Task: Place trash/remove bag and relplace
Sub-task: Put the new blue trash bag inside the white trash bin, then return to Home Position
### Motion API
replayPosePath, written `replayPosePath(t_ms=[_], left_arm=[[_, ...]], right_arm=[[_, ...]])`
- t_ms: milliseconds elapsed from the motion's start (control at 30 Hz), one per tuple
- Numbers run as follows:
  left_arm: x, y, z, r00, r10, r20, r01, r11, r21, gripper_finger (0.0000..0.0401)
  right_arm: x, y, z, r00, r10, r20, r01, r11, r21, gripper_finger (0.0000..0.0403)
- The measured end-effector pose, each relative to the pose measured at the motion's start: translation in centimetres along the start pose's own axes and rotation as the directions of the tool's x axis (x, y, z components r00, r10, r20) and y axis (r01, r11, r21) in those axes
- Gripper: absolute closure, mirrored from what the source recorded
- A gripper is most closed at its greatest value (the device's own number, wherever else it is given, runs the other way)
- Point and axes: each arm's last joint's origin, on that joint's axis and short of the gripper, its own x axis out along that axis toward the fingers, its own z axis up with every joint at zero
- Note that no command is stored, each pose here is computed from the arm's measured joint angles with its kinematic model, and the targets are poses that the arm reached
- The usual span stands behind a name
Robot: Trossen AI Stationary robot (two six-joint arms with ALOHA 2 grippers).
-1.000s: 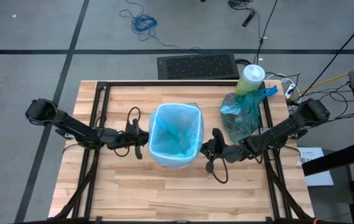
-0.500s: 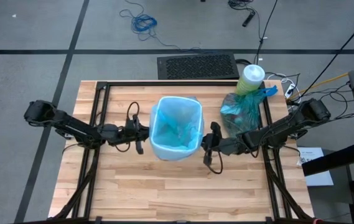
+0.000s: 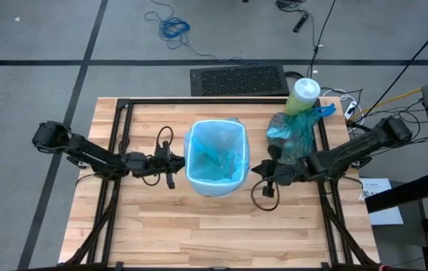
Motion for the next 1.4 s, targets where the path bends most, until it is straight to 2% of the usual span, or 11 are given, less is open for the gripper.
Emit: replayPosePath(t_ms=[167, 367, 500, 667, 800, 933, 1067, 1200, 1400], left_arm=[[-0.3, -0.1, 0.7, 1.0, -0.016, 0.024, 0.015, 0.999, 0.037, 0.0401], [-1.7, 0.2, 2.3, 0.999, -0.035, 0.016, 0.032, 0.992, 0.126, 0.0401], [-2.8, 1.0, 3.3, 1.0, 0.0, 0.013, -0.002, 0.984, 0.176, 0.0401], [-4.3, 2.4, 4.0, 0.999, 0.029, -0.041, -0.02, 0.979, 0.204, 0.0401], [-4.8, 2.9, 4.3, 0.999, 0.027, -0.031, -0.02, 0.978, 0.208, 0.0401], [-5.5, 3.2, 3.9, 0.998, 0.045, -0.047, -0.033, 0.972, 0.232, 0.0401], [-7.1, 3.6, 3.4, 0.993, 0.085, -0.083, -0.063, 0.969, 0.239, 0.0401], [-8.9, 3.8, 3.7, 0.989, 0.137, -0.051, -0.122, 0.967, 0.222, 0.0401], [-11.5, 4.0, 4.0, 0.993, 0.116, 0.0, -0.114, 0.974, 0.194, 0.0401]], right_arm=[[-2.9, -1.5, 0.6, 0.999, 0.014, 0.05, -0.012, 0.998, -0.055, 0.0403], [-7.1, -4.4, 2.0, 0.972, 0.045, 0.231, -0.022, 0.994, -0.104, 0.0403], [-9.6, -6.3, 2.6, 0.922, 0.125, 0.366, -0.084, 0.988, -0.126, 0.0403], [-10.6, -8.3, 3.1, 0.85, 0.102, 0.517, -0.027, 0.988, -0.15, 0.0403], [-8.9, -9.6, 2.0, 0.782, 0.139, 0.608, -0.035, 0.983, -0.18, 0.0403], [-6.6, -10.8, -0.7, 0.768, 0.196, 0.61, -0.134, 0.98, -0.146, 0.0403], [-8.2, -11.5, -2.2, 0.682, 0.183, 0.708, -0.129, 0.983, -0.13, 0.0403], [-10.4, -11.6, -3.8, 0.666, 0.135, 0.734, -0.079, 0.991, -0.11, 0.0403], [-11.9, -11.7, -5.9, 0.689, 0.003, 0.725, 0.038, 0.998, -0.041, 0.0403]])
